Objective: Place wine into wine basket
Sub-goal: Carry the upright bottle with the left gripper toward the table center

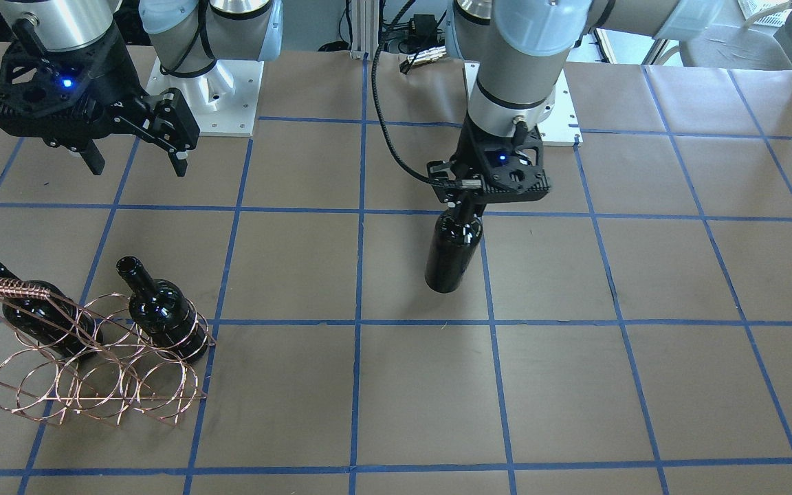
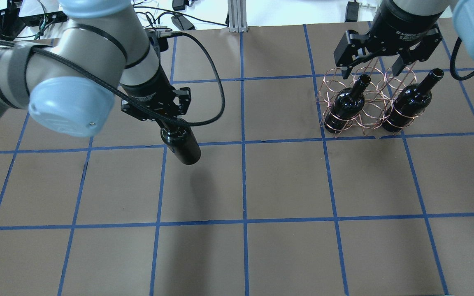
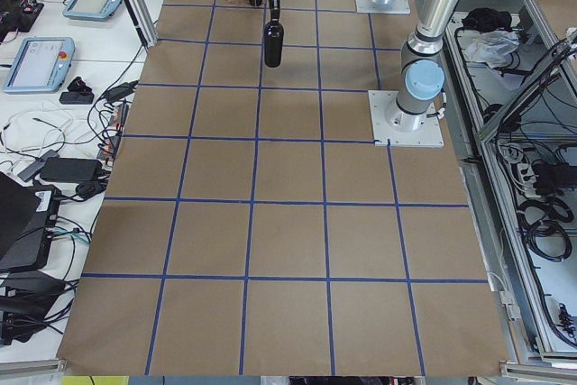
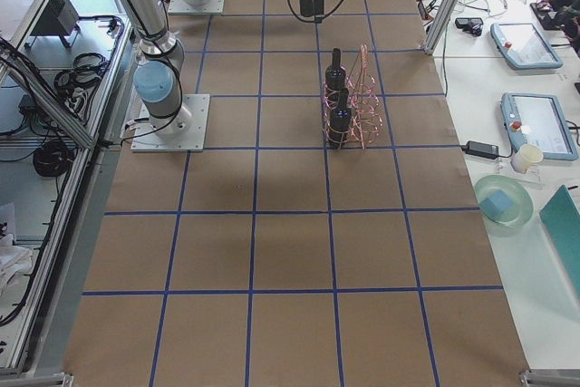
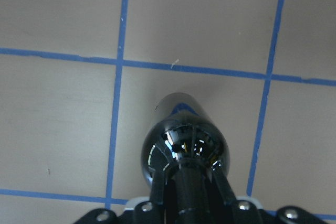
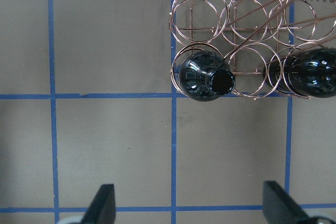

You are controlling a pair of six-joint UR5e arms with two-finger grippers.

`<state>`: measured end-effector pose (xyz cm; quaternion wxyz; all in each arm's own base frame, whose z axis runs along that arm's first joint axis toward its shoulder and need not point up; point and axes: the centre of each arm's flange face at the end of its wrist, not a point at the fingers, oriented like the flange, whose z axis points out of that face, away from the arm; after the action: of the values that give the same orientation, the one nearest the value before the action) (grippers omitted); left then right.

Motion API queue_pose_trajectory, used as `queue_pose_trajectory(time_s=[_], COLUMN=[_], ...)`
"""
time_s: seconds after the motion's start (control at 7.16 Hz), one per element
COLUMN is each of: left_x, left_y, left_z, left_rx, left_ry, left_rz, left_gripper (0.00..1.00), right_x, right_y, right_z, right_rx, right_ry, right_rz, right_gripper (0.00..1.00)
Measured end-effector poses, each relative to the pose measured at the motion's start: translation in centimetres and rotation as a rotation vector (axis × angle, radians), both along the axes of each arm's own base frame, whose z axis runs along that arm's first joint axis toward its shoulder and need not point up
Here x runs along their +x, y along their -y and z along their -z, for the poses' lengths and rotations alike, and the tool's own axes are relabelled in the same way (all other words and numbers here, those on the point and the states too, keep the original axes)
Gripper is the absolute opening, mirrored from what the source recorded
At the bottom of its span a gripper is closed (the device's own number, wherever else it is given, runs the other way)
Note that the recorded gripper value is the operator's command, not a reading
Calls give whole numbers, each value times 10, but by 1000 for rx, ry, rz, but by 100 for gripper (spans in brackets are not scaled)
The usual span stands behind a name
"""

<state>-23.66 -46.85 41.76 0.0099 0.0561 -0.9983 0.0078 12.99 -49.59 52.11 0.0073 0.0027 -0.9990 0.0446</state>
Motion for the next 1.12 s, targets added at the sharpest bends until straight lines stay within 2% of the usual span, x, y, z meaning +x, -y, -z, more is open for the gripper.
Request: queue_pose_trajectory(time_s=[0.56,1.12], left_x=[-54,-77], left_y=[-59,-67], left_z=[12,24], left_rx=[19,3], left_ry=[-4,-26], left_rz=[65,109], left_gripper=[0,0], right_x=[0,0], right_y=[0,0], right_z=[0,0], right_rx=[0,0], right_ry=[0,0], right_rz=[0,0], right_gripper=[100,100])
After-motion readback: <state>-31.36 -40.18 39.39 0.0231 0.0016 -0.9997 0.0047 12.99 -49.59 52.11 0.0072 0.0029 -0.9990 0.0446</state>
